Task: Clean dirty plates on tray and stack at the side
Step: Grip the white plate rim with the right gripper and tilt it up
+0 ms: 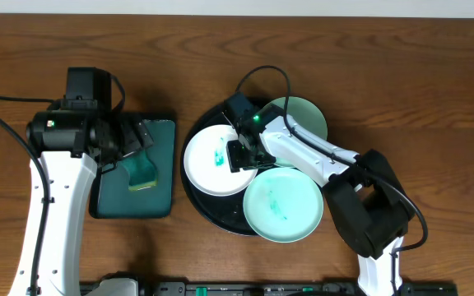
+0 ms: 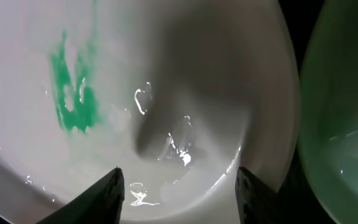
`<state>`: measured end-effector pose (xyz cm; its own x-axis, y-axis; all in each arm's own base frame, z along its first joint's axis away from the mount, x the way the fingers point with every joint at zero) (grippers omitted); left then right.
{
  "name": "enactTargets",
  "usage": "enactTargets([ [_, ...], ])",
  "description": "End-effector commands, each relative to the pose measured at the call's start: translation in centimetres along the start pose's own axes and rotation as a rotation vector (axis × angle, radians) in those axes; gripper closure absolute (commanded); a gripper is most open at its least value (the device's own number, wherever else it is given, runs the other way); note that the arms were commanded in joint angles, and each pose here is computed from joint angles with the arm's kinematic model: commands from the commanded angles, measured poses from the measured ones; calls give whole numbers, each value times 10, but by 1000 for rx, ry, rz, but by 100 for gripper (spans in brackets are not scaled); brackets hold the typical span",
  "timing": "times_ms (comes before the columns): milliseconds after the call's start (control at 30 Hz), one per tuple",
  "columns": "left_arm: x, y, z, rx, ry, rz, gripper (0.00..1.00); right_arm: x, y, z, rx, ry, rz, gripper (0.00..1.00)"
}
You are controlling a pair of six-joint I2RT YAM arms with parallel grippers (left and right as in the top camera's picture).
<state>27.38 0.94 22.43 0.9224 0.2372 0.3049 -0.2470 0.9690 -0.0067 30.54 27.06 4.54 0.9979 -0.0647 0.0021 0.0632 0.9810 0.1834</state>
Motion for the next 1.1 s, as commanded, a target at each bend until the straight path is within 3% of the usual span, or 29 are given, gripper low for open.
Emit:
enactTargets([
  [0, 0, 4, -2, 21, -3, 9, 2, 4, -3, 1, -16, -19, 46, 44],
  [300, 0, 4, -2, 21, -4, 9, 2, 29, 27, 54, 37, -107, 129, 39],
  [433, 0, 4, -2, 21, -3, 9, 2, 32, 15, 67, -43, -123, 11, 50],
  [567, 0, 4, -2, 21, -4, 9, 2, 19, -4, 54, -111, -70, -85, 53],
  [967, 0, 4, -2, 21, -3, 9, 2, 6, -22, 10, -127, -54, -96, 48],
  [1067, 0, 4, -2, 21, -3, 9, 2, 8, -22, 3, -111, -68, -94, 58],
])
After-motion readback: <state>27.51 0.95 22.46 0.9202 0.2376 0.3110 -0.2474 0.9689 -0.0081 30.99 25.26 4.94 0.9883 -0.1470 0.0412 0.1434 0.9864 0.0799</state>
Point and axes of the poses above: each gripper's point midway between its finger pads, its own z axis back along the fingers, its own y axis along the line the jaws close on, x = y × z, the point moved 3 cm from there along z, back along the fingers, and after that the axes turned 14 degrees about -z, right-handed, at the moved point
